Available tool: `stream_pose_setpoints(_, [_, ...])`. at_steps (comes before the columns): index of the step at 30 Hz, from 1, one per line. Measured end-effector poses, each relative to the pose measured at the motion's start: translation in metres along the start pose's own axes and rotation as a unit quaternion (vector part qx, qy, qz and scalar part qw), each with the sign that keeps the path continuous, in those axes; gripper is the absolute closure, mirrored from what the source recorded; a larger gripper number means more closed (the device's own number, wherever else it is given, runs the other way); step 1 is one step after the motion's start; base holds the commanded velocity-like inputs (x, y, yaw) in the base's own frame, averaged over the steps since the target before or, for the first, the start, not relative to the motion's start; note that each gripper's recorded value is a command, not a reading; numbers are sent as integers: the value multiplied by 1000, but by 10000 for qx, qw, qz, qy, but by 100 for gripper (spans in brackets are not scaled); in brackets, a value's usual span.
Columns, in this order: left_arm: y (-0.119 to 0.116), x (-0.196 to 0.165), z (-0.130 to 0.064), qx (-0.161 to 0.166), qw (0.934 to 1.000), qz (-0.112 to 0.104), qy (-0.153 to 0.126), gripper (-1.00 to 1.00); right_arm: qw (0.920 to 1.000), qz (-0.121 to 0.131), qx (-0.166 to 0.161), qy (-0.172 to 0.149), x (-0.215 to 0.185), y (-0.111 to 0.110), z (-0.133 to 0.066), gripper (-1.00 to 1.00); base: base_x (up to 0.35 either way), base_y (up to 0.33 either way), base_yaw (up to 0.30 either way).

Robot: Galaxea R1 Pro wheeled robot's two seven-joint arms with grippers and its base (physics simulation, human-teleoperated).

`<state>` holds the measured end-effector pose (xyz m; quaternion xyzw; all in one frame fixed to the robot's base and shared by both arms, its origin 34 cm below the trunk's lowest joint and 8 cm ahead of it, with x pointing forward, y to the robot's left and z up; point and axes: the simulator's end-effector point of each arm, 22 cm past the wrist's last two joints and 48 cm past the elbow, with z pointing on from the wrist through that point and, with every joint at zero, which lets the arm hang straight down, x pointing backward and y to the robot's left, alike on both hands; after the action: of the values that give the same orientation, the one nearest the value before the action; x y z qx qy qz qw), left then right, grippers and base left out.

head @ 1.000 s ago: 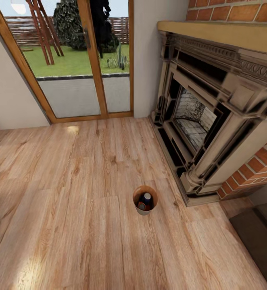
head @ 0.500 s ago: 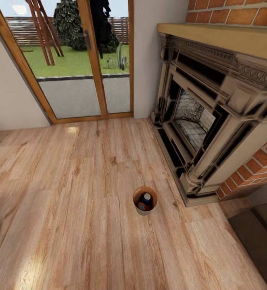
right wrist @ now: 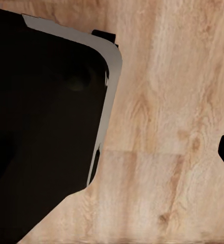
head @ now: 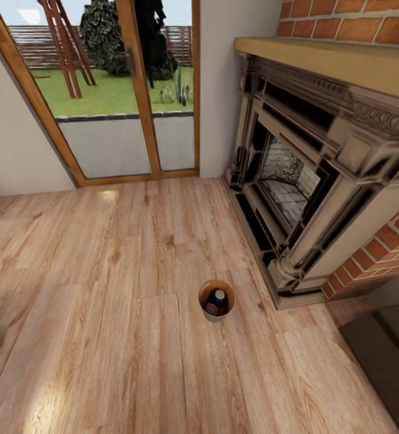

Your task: Put the three can of soda from the living room inside the tash can in the kitchen.

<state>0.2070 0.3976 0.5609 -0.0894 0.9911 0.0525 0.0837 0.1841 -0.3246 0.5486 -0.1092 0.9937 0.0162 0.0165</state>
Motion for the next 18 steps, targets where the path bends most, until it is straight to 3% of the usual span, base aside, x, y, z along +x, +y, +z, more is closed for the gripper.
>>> stream_pose_setpoints(4, [4,17,-8,-23,9998,-8,214,-100,9997,43,-75,220,35,13,-11,-100,0,0,0])
stream_pose_setpoints(11, [6,27,-17,-4,9994,47,330,-100,9989,295,-3,362,61,13,-25,-100,0,0,0])
stream_pose_setpoints(14, [-1,34,-21,120,9984,322,441,-100,9974,587,157,398,71,2,-32,-100,0,0,0])
stream_pose_setpoints(18, [-5,39,-26,217,9970,548,508,-100,9959,744,312,408,77,-14,-39,-100,0,0,0])
